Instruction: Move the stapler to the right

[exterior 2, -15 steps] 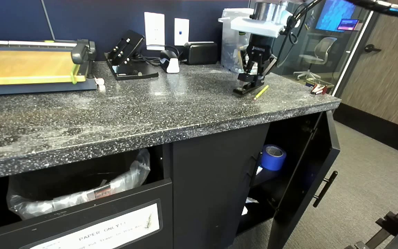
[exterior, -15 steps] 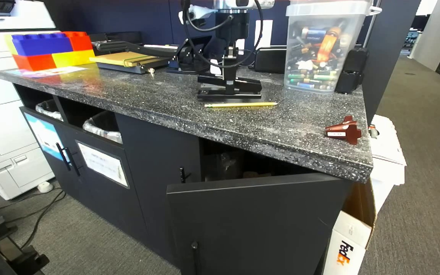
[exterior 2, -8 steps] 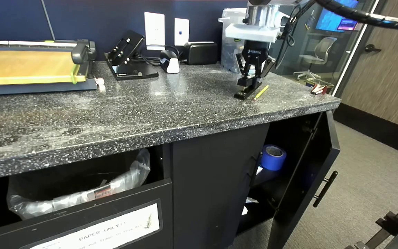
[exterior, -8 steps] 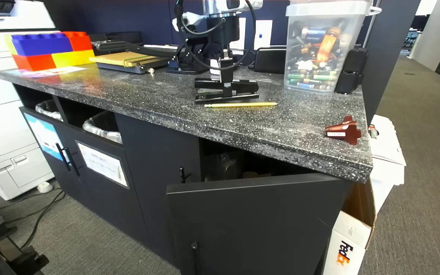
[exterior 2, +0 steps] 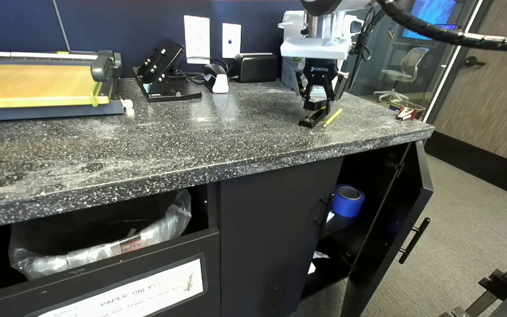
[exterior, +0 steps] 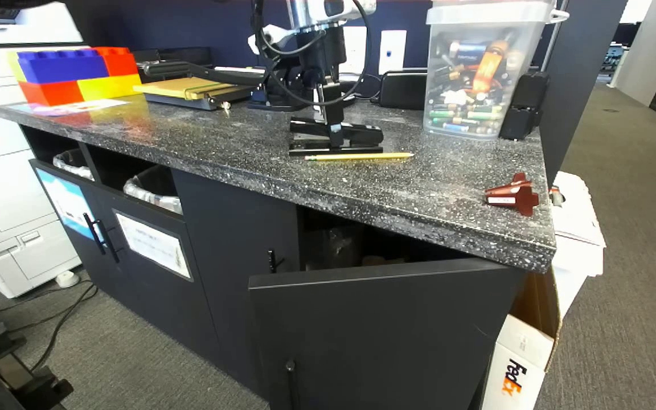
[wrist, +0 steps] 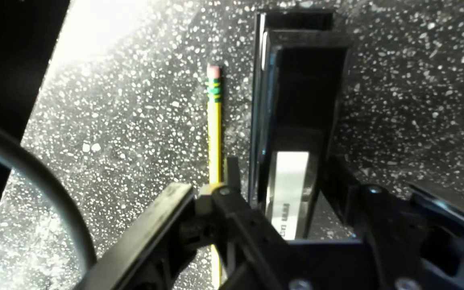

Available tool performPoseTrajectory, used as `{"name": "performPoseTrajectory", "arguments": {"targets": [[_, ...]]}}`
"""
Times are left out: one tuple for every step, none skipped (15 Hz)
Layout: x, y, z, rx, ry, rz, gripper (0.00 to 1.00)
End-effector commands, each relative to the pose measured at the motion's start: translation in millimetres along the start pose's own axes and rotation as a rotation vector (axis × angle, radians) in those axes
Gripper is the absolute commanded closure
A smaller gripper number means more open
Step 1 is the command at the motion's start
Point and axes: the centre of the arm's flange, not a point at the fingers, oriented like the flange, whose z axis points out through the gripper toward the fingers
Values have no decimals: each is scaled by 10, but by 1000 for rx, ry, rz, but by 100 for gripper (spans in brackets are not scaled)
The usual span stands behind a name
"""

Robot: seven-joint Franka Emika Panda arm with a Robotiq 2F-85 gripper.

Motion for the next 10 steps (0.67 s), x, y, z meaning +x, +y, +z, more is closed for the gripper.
{"name": "performPoseTrajectory", "arguments": {"targets": [[313, -677, 36, -43, 30, -26, 13], [292, -685, 46, -42, 28, -32, 5], [265, -695, 39, -33, 22, -42, 1], [236, -704, 3, -19, 19, -57, 0], [206, -709, -64, -5, 15, -74, 0], [176, -714, -144, 8, 15, -95, 0], [133, -711, -271, 22, 8, -114, 0], [94, -706, -393, 31, -9, -135, 0], [58, -694, -537, 43, -31, -172, 0], [26, -672, -696, 54, -85, -199, 0]]}}
